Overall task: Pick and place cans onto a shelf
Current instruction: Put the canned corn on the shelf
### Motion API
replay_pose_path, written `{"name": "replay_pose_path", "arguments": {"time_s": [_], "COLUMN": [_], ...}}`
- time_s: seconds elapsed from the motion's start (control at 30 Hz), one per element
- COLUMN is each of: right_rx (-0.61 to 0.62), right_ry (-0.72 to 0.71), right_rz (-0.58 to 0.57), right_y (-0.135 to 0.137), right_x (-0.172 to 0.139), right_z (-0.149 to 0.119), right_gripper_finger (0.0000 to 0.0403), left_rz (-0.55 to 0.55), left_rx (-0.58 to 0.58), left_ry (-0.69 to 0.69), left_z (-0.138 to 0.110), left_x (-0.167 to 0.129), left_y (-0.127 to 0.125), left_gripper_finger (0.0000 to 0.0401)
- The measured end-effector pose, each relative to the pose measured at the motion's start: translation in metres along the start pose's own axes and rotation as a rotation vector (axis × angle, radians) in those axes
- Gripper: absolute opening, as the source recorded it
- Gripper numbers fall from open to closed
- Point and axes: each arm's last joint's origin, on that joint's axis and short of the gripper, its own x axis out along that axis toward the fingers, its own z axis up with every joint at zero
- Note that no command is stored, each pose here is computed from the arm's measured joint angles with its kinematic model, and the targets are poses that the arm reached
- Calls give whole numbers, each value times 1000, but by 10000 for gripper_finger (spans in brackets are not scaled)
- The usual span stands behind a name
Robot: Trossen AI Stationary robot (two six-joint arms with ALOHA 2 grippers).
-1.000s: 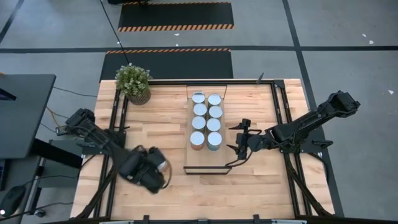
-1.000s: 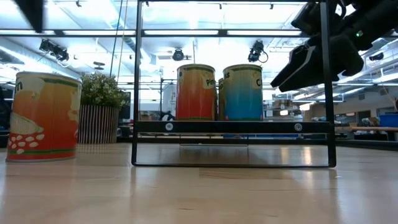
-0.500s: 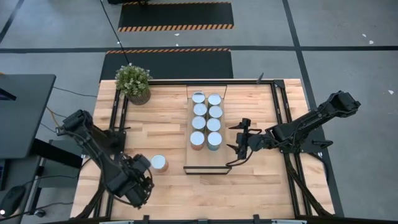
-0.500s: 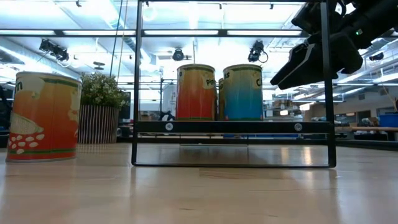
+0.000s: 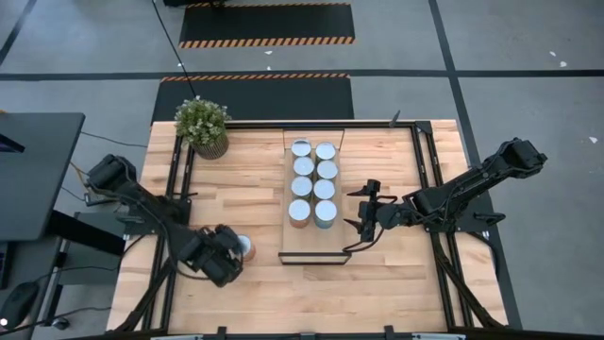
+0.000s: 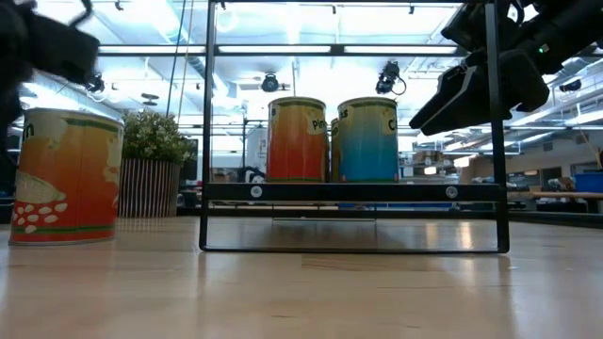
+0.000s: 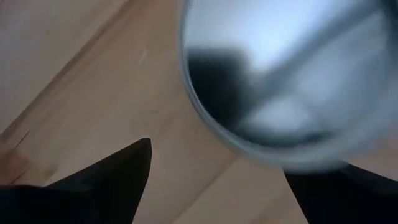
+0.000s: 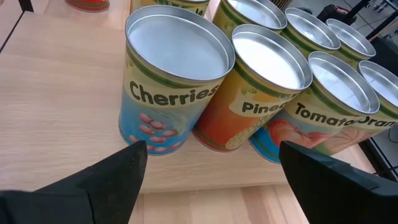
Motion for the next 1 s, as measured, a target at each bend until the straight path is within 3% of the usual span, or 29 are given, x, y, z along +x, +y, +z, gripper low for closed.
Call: {"name": "replay_pose_path", "arguments": {"time_s": [0.27, 0.73, 1.0], "right_rx": [3, 9, 9], "right_ry": [-6, -13, -13], "right_rz": [0, 1, 2], "right_y": [0, 0, 0], "right_x": [0, 0, 0], "right_z": [1, 1, 1], "right_gripper_finger": [373, 373, 373], "left_rz": [-115, -126, -112], "left_rx": [0, 52, 148], "left_ry": [-53, -85, -121], "left_z": [22, 46, 50], "left_x": [14, 19, 19], "left_y": [0, 2, 3], "left_gripper_finger": [355, 353, 316]}}
